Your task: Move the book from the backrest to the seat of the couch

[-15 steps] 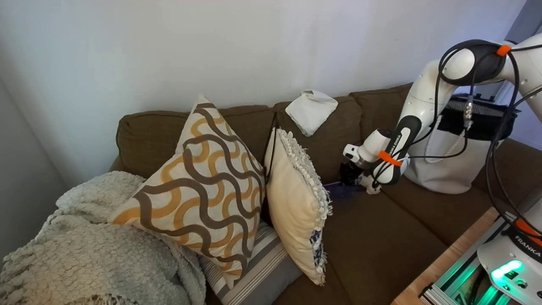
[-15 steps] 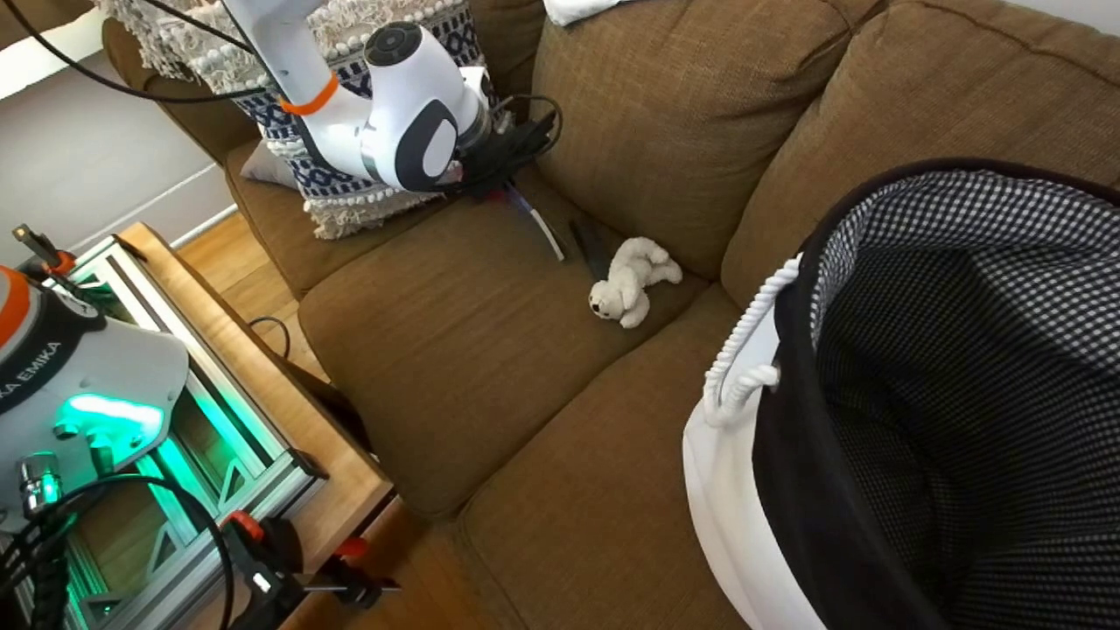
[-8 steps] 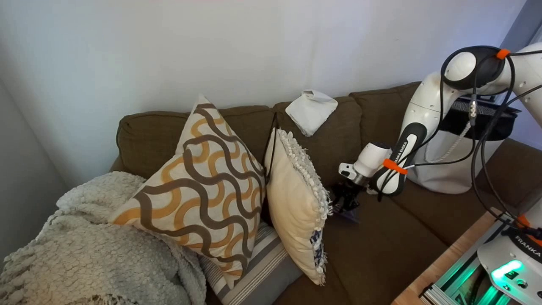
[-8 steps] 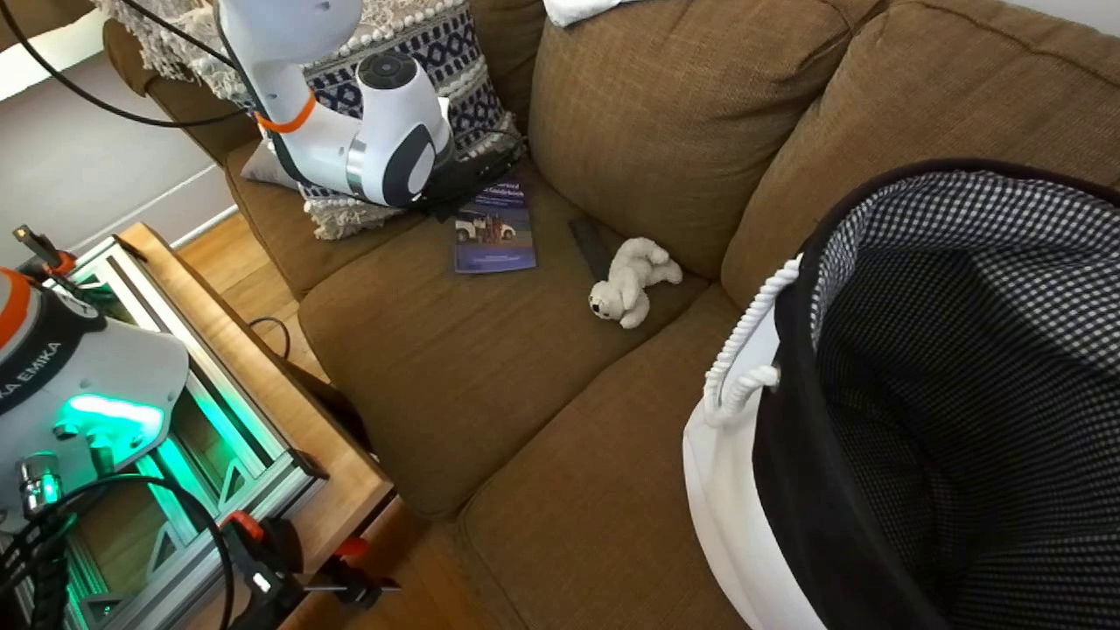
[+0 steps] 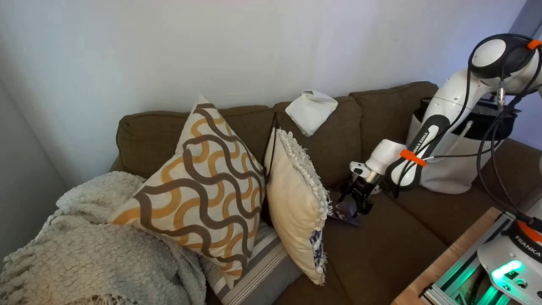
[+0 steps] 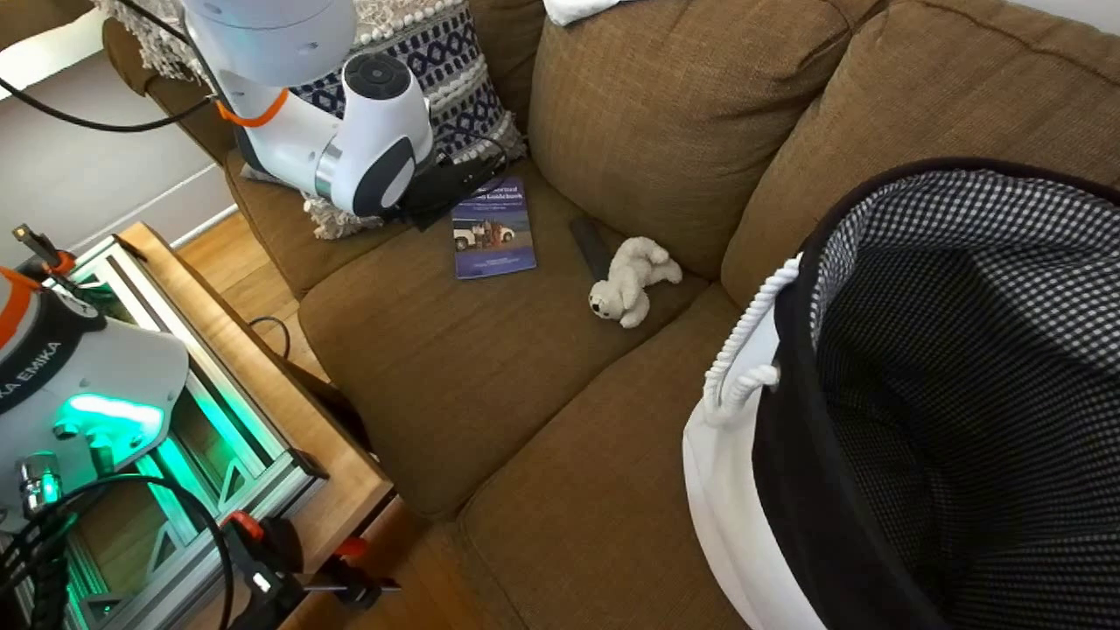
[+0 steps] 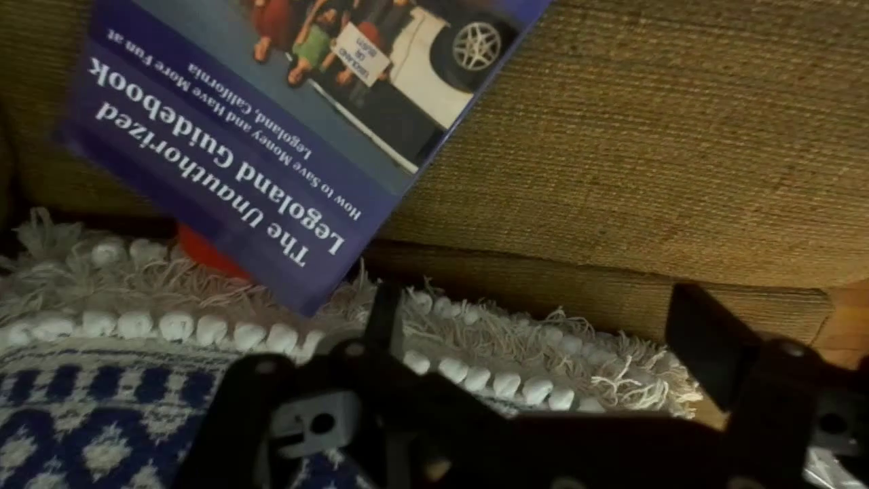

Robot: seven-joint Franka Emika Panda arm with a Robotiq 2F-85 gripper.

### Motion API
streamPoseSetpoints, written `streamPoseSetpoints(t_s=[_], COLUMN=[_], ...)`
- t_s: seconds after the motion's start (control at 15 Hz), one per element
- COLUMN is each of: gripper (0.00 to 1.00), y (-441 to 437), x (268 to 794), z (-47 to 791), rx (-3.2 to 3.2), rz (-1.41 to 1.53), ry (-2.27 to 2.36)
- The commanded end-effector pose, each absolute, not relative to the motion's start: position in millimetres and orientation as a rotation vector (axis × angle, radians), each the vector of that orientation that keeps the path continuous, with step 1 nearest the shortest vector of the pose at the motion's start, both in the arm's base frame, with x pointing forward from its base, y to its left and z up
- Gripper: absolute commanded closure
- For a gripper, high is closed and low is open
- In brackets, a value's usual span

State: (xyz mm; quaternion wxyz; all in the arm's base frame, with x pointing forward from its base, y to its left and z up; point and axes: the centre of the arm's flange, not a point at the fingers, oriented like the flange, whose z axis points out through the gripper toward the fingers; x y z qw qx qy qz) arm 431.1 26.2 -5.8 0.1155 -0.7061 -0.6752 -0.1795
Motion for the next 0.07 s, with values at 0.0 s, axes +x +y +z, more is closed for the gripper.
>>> streamPoseSetpoints(t_s=[0.0], gripper=[0.00], y=[23.2], x=[427.7], z=[0.3], rx=[-2.065], rz=[-0.563], ry=[-1.989])
